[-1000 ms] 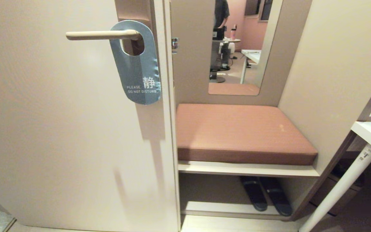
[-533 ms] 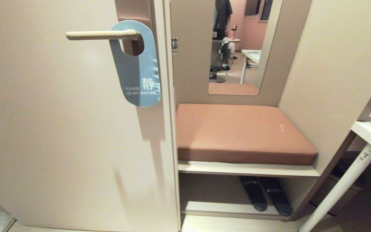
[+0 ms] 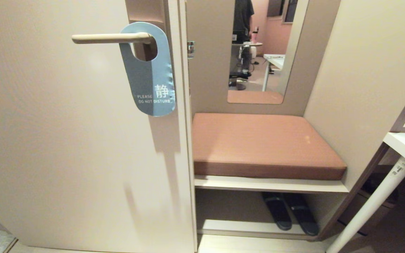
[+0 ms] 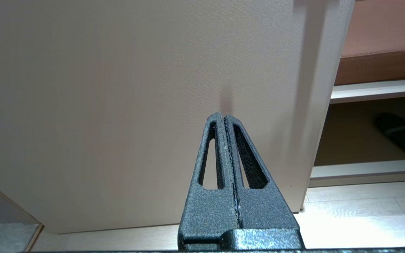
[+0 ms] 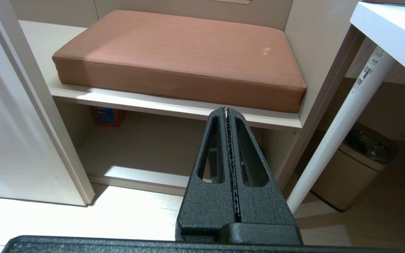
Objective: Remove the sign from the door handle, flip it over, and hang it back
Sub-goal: Take down the sign
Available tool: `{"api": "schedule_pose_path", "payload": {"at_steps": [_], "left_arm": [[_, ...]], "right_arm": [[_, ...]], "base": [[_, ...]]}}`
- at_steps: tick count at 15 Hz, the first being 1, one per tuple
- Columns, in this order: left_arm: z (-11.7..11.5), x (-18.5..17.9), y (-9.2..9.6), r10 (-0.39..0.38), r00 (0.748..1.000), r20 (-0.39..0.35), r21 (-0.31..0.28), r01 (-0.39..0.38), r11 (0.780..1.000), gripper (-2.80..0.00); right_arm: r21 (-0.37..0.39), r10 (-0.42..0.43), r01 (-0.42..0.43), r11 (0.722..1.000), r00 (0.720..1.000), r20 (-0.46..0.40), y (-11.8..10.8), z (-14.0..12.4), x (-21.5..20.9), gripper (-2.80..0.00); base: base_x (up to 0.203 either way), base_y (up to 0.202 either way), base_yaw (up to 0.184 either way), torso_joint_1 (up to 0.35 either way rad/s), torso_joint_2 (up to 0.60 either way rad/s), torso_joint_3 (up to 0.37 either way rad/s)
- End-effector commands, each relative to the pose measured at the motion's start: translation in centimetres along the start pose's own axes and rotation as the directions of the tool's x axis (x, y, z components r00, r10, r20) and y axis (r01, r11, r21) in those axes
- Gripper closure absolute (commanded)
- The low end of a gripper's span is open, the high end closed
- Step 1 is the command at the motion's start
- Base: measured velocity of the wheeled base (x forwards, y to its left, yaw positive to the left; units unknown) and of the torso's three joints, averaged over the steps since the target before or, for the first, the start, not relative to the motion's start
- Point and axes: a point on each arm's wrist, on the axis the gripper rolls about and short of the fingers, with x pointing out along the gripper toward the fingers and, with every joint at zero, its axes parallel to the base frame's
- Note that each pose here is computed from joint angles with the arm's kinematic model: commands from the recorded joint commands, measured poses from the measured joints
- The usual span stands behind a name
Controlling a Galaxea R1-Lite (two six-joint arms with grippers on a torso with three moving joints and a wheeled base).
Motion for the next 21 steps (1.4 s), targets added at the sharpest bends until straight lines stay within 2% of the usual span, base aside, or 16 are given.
{"api": "schedule_pose_path", "payload": {"at_steps": [1, 6, 16, 21], "left_arm": [[0.01, 0.01, 0.0, 0.0, 1.0, 0.0, 0.003, 0.0, 1.0, 0.0], [0.01, 0.01, -0.02, -0.008, 1.0, 0.001, 0.015, 0.008, 1.0, 0.0], [0.03, 0.01, -0.02, -0.008, 1.0, 0.002, 0.006, 0.008, 1.0, 0.0], [0.02, 0.01, 0.0, 0.0, 1.0, 0.001, 0.001, 0.0, 1.0, 0.0]], "right_arm": [[-0.001, 0.001, -0.001, 1.0, 1.0, 0.0, 0.0, 0.0, 0.0, 0.0], [-0.001, 0.001, -0.001, 1.0, 1.0, 0.0, 0.0, 0.0, 0.0, 0.0], [-0.001, 0.001, -0.001, 1.0, 1.0, 0.0, 0.0, 0.0, 0.0, 0.0], [-0.001, 0.001, -0.001, 1.0, 1.0, 0.0, 0.0, 0.0, 0.0, 0.0]], "base": [[0.0, 0.0, 0.0, 0.0, 0.0, 0.0], [0.0, 0.035, -0.005, 0.001, 0.0, 0.003], [0.0, 0.181, -0.001, 0.002, 0.0, 0.003], [0.0, 0.011, 0.0, 0.0, 0.0, 0.0]]}}
